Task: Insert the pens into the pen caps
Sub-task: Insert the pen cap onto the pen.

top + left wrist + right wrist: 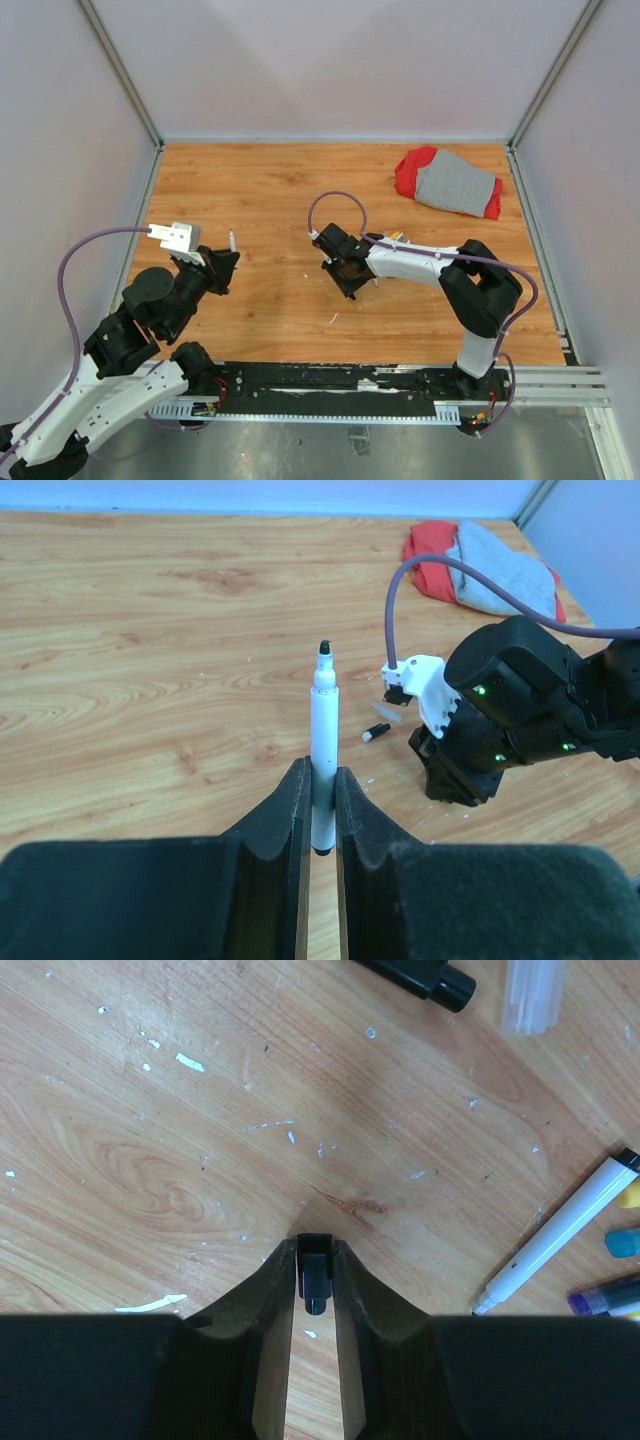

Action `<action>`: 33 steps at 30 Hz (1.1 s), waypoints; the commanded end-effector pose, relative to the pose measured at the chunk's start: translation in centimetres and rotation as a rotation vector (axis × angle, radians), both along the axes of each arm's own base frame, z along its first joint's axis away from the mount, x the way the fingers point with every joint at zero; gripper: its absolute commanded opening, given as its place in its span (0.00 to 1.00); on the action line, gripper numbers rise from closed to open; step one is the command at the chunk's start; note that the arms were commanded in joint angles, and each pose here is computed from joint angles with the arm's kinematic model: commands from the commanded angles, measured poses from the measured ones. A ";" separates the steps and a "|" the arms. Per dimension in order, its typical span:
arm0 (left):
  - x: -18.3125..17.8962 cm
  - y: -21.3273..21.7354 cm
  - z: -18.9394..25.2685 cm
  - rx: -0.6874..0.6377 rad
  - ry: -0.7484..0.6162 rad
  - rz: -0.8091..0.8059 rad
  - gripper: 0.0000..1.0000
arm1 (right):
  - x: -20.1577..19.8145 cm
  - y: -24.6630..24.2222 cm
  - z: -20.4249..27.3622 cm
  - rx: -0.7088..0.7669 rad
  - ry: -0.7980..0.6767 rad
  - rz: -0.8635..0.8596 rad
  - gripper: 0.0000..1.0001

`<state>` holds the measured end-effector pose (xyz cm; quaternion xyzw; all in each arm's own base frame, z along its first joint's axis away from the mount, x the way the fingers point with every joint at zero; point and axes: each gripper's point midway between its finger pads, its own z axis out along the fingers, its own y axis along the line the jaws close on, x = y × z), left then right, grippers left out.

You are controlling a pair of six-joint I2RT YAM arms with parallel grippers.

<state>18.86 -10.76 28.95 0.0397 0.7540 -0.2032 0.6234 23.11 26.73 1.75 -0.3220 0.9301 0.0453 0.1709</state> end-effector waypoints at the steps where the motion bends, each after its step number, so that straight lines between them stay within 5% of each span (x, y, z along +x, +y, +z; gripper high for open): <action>1: 0.6 0.2 -0.3 0.004 0.008 0.032 0.00 | -2.0 -2.7 -1.9 -0.158 0.064 0.018 0.21; 12: 0.6 -0.1 -0.5 0.000 0.011 0.023 0.01 | -2.0 -2.6 -1.1 -0.133 0.055 0.039 0.01; 17: 0.5 -2.3 -0.5 0.002 0.031 -0.072 0.01 | -1.6 -3.0 1.2 -0.063 -0.017 0.031 0.01; 33: 1.7 -6.4 -3.5 -0.102 0.097 -0.146 0.03 | -3.5 -0.8 11.4 0.609 -0.187 0.100 0.01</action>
